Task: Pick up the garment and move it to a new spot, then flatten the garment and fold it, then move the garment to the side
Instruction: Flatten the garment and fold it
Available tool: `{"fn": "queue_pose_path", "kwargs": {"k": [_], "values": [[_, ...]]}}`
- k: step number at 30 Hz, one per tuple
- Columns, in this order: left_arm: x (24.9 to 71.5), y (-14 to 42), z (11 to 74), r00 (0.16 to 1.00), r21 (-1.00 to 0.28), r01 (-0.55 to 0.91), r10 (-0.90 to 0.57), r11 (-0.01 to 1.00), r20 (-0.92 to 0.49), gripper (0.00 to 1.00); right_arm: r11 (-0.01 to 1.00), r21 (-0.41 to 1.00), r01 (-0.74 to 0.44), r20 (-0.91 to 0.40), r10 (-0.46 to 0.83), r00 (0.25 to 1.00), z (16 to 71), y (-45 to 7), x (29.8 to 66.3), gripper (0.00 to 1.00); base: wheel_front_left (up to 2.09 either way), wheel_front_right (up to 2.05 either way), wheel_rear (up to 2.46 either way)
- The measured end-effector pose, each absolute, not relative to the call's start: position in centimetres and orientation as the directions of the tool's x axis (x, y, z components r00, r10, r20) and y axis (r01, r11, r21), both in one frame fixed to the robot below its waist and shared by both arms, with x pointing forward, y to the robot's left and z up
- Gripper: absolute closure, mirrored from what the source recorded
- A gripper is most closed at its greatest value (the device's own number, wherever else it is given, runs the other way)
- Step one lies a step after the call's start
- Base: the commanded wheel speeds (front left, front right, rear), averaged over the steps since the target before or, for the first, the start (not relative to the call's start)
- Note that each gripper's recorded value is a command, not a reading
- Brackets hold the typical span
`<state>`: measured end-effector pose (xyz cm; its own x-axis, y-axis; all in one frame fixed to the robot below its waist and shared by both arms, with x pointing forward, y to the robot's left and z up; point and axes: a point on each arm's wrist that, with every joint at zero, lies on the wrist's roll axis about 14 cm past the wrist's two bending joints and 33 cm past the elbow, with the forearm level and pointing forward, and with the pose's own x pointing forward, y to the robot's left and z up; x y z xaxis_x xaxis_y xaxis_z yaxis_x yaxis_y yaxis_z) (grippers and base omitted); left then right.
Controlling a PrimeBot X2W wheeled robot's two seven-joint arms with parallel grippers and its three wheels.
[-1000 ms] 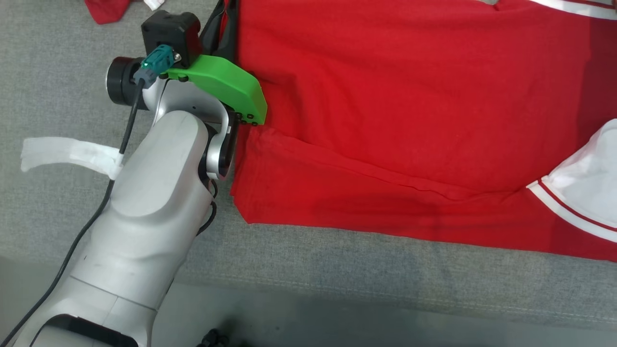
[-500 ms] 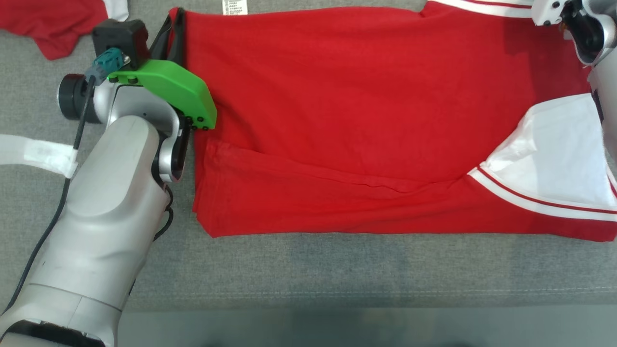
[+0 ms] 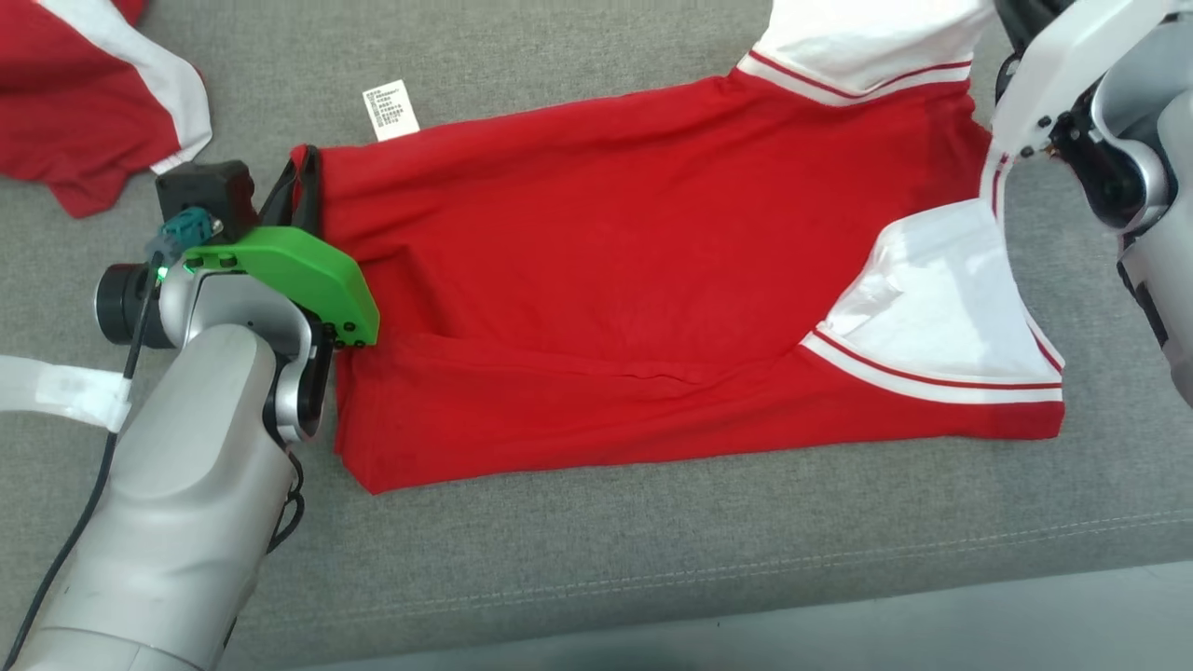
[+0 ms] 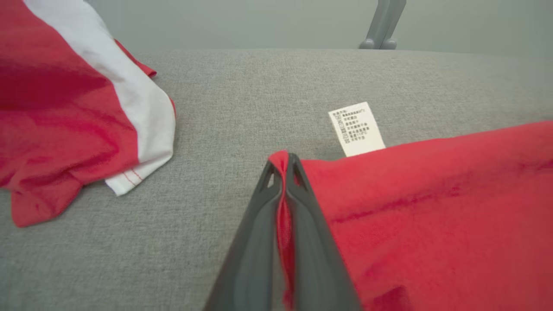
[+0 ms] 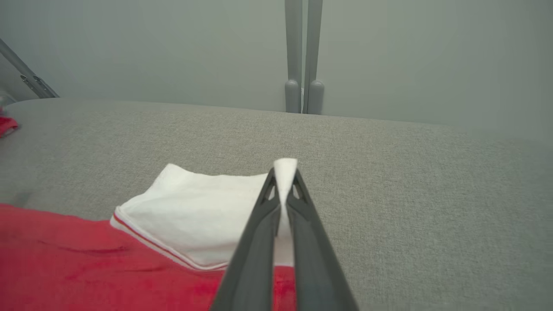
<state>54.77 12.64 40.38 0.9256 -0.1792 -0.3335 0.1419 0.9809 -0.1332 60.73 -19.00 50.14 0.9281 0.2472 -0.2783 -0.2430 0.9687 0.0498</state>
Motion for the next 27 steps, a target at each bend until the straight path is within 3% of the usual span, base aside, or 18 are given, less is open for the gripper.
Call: {"fn": "queue_pose_path", "kwargs": {"k": [11, 19, 27], "values": [[52.4, 10.9, 42.9, 0.934, -0.169, 0.205, -0.245, 0.964, -0.261, 1.00, 0.958, 0.096, -0.270, -0.198, 0.284, 0.938, 51.7, -20.3, 54.0, 1.00, 0.00, 0.00, 0.00], [50.3, 10.8, 41.8, 0.927, -0.197, 0.205, -0.255, 0.959, -0.274, 1.00, 0.957, 0.162, -0.239, -0.209, 0.270, 0.940, 49.2, -21.2, 49.0, 1.00, 0.00, 0.00, 0.00], [48.6, 11.8, 39.7, 0.921, -0.204, 0.172, -0.231, 0.964, -0.313, 1.00, 0.960, 0.206, -0.188, -0.233, 0.235, 0.944, 46.9, -21.7, 46.5, 1.00, 0.00, 0.00, 0.00]]}}
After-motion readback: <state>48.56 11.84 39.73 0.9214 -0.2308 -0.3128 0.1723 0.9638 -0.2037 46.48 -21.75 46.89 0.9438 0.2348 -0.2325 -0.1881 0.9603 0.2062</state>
